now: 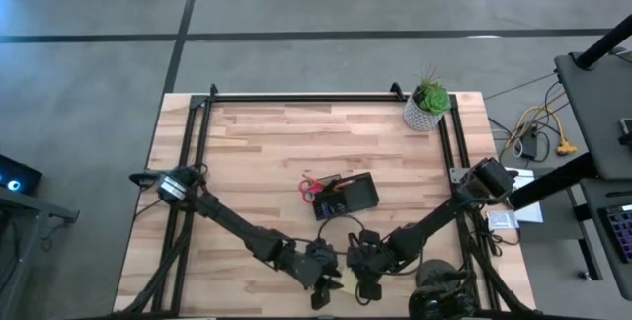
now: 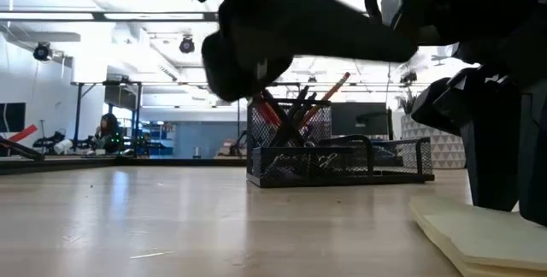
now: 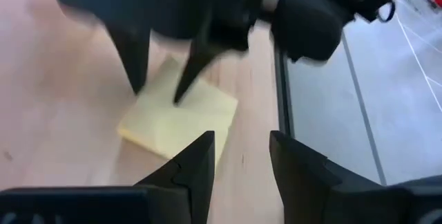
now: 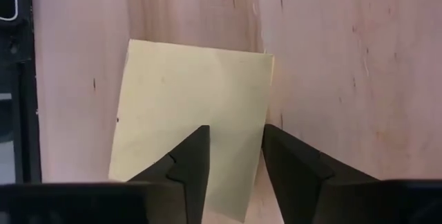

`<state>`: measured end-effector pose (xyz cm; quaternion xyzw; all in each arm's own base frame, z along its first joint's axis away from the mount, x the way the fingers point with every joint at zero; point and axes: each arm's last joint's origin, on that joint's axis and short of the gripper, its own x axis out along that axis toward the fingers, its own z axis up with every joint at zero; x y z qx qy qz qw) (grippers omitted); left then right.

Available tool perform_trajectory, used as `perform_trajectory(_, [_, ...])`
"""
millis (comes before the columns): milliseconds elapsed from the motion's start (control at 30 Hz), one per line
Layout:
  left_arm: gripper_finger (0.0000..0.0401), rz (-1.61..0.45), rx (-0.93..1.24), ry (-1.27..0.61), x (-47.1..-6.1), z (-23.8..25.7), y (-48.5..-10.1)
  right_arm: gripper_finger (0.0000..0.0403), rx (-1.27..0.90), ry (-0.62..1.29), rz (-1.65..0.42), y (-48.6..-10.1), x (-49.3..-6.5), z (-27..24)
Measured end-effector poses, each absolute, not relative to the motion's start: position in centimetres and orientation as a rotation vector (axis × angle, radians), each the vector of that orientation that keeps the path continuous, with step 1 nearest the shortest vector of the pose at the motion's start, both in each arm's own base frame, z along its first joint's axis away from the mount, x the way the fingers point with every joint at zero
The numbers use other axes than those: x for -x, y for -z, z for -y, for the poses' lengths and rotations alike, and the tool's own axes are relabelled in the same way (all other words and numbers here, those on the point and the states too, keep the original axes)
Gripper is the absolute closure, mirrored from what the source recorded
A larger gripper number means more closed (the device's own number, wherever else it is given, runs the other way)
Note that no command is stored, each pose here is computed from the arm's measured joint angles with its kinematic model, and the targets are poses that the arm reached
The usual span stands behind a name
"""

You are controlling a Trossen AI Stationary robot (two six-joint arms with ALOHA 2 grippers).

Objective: Pick and place office supplies into organizer
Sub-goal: Put the sticky notes into the right section of the desk organizer

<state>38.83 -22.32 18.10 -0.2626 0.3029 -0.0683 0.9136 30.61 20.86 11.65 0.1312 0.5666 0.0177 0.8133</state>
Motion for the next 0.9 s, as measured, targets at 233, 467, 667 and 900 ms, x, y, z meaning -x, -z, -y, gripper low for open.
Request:
perform_trajectory(233, [0.0278,-0.645,0.580,0.118,-39.2,22.6,-16.3,0.0320,-0.272,-0.023,-1.209,-11.5,-30.6,-20.8])
perform_trajectory(467, [0.0278,-0.656,0.573,0.112,-39.1,22.6,-16.1,0.0382,-0.276,-0.021,-1.199,-11.7,-30.7,-20.8])
perform_trajectory(667, [0.0278,-0.689,0.557,0.094,-38.8,22.5,-15.6,0.0395,-0.266,-0.033,-1.186,-12.8,-30.8,-20.9])
perform_trajectory(900, [0.0278,-0.824,0.488,0.027,-37.9,21.9,-14.4,0.0395,-0.208,-0.001,-1.197,-14.7,-30.7,-20.7])
